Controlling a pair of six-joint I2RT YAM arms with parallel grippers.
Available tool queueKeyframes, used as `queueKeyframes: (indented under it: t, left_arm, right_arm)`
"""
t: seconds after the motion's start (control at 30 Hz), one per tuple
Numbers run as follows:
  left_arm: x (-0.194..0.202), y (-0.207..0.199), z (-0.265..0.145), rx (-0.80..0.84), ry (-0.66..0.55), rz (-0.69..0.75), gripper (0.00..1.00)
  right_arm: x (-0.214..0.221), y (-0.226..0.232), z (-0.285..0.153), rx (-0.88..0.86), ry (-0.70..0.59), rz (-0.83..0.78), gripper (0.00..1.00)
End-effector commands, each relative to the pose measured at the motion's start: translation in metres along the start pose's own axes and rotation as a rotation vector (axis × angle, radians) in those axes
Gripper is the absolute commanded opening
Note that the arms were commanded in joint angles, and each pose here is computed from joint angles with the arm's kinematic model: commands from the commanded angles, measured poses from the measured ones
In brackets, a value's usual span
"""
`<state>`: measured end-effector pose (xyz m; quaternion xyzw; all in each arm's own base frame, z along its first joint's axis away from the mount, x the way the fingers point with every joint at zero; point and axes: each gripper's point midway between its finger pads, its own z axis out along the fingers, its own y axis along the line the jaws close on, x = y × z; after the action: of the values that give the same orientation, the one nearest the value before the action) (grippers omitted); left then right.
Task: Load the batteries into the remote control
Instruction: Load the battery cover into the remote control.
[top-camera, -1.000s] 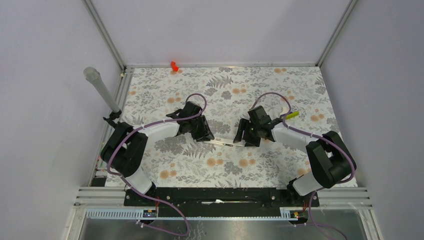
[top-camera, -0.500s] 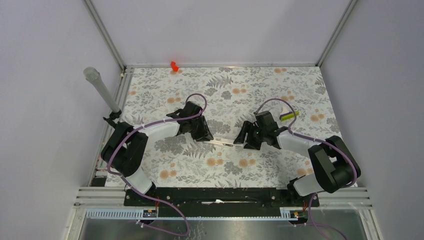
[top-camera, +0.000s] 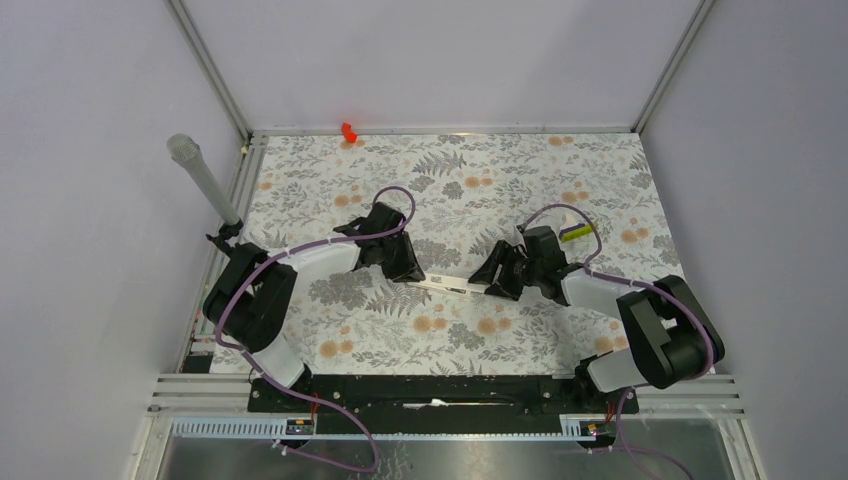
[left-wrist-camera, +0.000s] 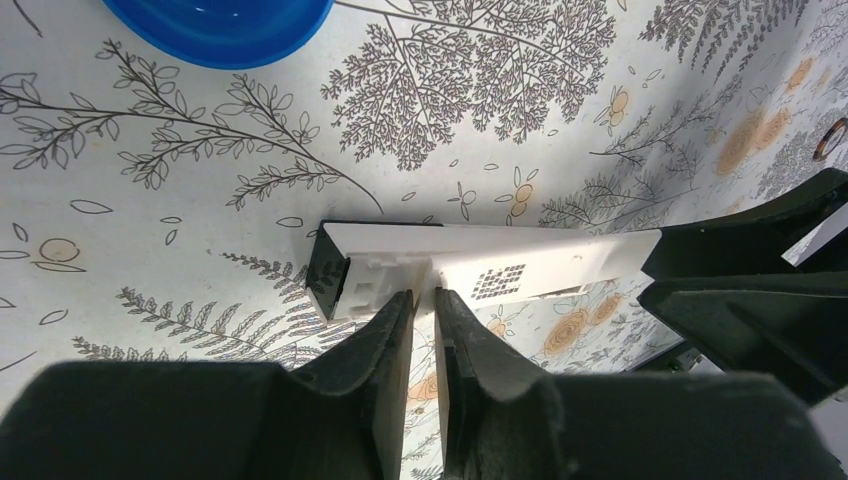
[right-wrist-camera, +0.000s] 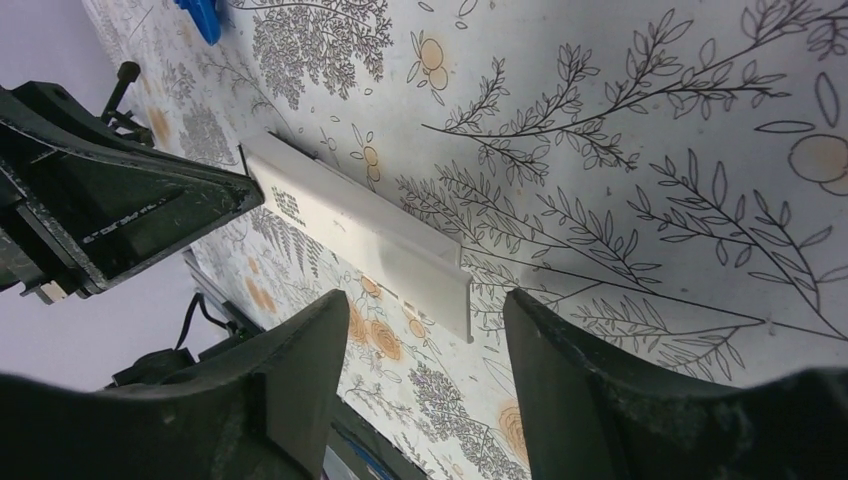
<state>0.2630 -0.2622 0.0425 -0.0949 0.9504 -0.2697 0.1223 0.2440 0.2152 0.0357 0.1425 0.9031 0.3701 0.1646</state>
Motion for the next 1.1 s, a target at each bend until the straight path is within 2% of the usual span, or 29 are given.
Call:
queueKeyframes:
  t: [0.0,0.1,0.27,0.47,0.57,0.93,1.07]
  left_arm:
    - [-0.001,0.013,0.004,-0.065,-0.006,0.028,0.21]
    - [-0.001,0.012,0.004,-0.063,-0.006,0.027,0.2]
    - [-0.002,0.012,0.005,-0.064,-0.006,0.025,0.2]
    - [0.0,0.015,0.006,-0.077,0.002,0.033,0.19]
    - [0.0,0.018,0.006,-0.086,0.004,0.042,0.19]
    - [0.001,0.021,0.007,-0.099,0.008,0.05,0.17]
    - [0.001,0.02,0.007,-0.099,0.007,0.049,0.17]
  right_arm:
    - [-0.001,0.01,0.003,-0.082,0.003,0.006,0.63]
    - [0.001,0.017,0.001,-0.138,0.002,-0.018,0.57]
    - [0.0,0.02,-0.003,-0.155,-0.009,-0.043,0.56]
    - [-0.003,0.006,0.0,-0.113,-0.031,-0.058,0.66]
    - [-0.009,0.005,0.0,-0.122,-0.056,-0.076,0.65]
    - [-0.008,0.018,0.0,-0.219,-0.042,-0.098,0.37]
    - [-0.007,0.022,-0.002,-0.245,-0.045,-0.098,0.17]
